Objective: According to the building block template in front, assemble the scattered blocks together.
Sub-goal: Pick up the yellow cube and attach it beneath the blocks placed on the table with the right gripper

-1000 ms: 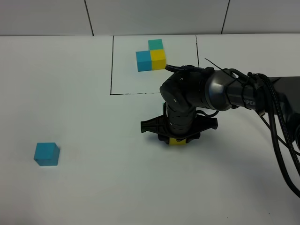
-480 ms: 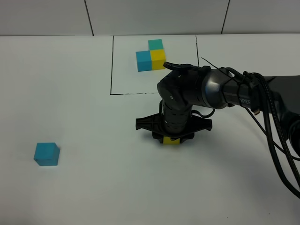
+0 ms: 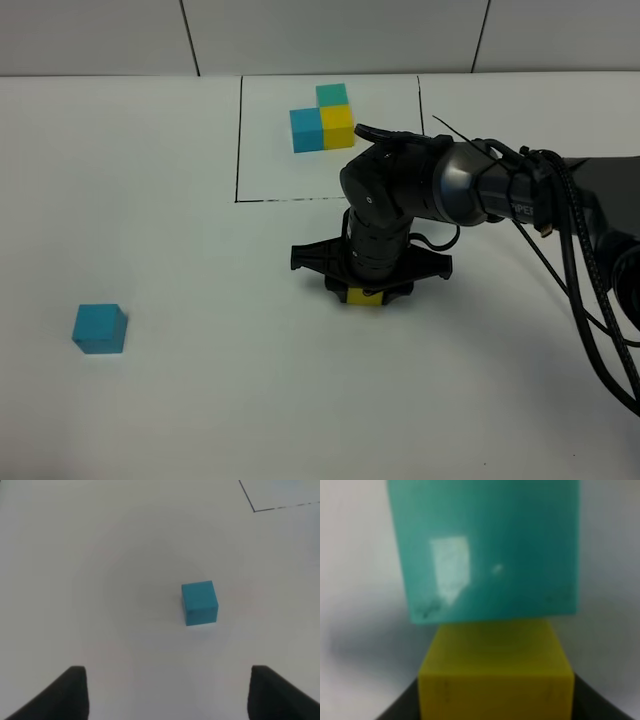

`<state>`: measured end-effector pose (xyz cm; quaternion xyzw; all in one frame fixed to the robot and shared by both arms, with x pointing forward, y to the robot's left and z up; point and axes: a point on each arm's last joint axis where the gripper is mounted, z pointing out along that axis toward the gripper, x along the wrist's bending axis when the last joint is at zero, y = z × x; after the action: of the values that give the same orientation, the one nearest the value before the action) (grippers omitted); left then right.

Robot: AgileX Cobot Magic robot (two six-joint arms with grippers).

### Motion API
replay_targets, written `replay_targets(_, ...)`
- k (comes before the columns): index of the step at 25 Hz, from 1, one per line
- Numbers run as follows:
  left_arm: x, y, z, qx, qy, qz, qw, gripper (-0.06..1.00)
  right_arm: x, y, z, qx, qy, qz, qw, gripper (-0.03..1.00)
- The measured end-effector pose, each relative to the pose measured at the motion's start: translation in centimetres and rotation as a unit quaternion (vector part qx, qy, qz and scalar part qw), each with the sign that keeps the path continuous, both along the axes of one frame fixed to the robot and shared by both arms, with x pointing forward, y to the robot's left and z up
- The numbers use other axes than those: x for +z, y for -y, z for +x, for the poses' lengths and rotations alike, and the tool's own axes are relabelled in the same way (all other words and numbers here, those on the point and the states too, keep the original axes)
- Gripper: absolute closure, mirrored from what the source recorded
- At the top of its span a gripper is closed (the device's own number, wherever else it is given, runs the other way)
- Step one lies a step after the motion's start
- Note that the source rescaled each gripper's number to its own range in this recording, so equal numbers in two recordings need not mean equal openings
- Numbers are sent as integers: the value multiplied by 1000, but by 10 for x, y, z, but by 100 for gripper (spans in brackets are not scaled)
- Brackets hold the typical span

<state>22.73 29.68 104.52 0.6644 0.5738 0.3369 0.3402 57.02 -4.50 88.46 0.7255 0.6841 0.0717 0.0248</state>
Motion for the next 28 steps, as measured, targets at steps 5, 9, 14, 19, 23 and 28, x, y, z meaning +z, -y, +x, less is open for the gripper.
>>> replay_targets(5,0,0,0,0,0,0,1000,41,1,3,5,0,12,1,1000,95)
replay_targets(9,0,0,0,0,0,0,1000,41,1,3,5,2,13,0,1000,95)
replay_targets(14,0,0,0,0,0,0,1000,41,1,3,5,3,14,0,1000,95)
replay_targets(19,0,0,0,0,0,0,1000,41,1,3,6,3,18,2,1000,95)
replay_targets(23,0,0,0,0,0,0,1000,41,1,3,6,3,18,2,1000,95)
replay_targets(28,0,0,0,-1,0,1,1000,41,1,3,6,3,18,2,1000,95)
